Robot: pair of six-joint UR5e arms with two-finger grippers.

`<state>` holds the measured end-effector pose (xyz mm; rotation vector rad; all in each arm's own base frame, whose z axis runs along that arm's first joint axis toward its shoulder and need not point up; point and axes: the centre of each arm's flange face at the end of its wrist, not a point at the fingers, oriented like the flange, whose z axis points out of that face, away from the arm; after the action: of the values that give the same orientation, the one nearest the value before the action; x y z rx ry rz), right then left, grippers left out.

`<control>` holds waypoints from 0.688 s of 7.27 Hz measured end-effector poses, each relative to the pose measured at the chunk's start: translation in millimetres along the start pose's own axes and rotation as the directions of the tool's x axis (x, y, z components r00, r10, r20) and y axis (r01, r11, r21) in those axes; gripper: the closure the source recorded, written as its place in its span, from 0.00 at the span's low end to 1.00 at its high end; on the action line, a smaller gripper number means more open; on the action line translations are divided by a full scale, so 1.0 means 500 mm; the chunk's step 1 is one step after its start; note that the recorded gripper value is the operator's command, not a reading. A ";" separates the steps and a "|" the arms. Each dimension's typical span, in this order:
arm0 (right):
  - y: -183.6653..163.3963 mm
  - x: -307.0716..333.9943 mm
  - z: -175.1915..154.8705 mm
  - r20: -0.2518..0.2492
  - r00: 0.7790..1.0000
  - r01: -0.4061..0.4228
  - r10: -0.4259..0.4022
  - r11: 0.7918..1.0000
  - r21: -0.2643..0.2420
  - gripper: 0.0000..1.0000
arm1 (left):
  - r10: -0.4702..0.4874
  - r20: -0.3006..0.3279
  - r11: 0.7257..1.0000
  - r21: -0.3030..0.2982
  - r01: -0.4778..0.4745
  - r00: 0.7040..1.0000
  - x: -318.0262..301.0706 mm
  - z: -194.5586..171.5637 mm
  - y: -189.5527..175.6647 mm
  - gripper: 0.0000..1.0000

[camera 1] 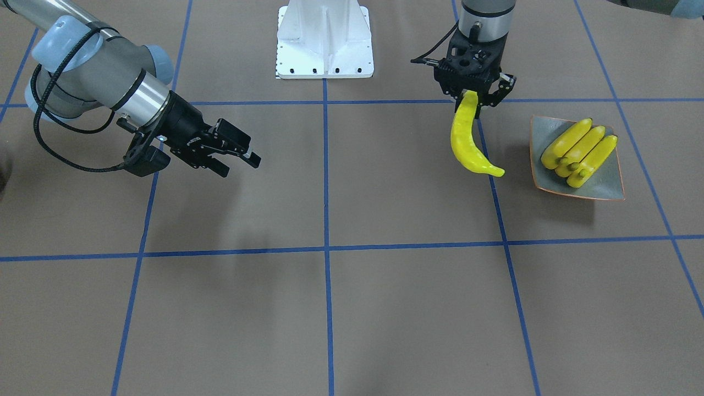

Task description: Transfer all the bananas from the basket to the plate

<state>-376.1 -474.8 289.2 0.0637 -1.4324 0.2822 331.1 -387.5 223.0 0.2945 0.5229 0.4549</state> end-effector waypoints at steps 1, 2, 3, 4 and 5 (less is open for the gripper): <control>-0.003 0.009 0.000 -0.006 1.000 -0.003 0.003 1.000 0.009 0.00 | -0.004 0.083 0.999 -0.047 0.008 0.997 -0.027 0.021 0.031 1.00; -0.004 0.016 -0.001 -0.011 1.000 -0.007 0.007 1.000 0.014 0.00 | -0.012 0.145 0.994 -0.107 0.027 0.989 -0.061 0.057 0.064 1.00; -0.005 0.021 -0.001 -0.014 1.000 -0.009 0.010 1.000 0.021 0.00 | -0.019 0.193 0.985 -0.166 0.051 0.981 -0.098 0.098 0.100 1.00; -0.008 0.026 0.000 -0.017 1.000 -0.012 0.012 0.999 0.032 0.00 | -0.027 0.230 0.973 -0.215 0.078 0.973 -0.135 0.132 0.133 1.00; -0.010 0.030 0.001 -0.020 1.000 -0.014 0.014 0.999 0.042 0.00 | -0.038 0.262 0.962 -0.253 0.107 0.964 -0.171 0.156 0.160 1.00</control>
<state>-373.7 -477.4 304.4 0.0848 -1.4072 0.3236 280.0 -372.3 353.2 0.0730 0.2159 0.4022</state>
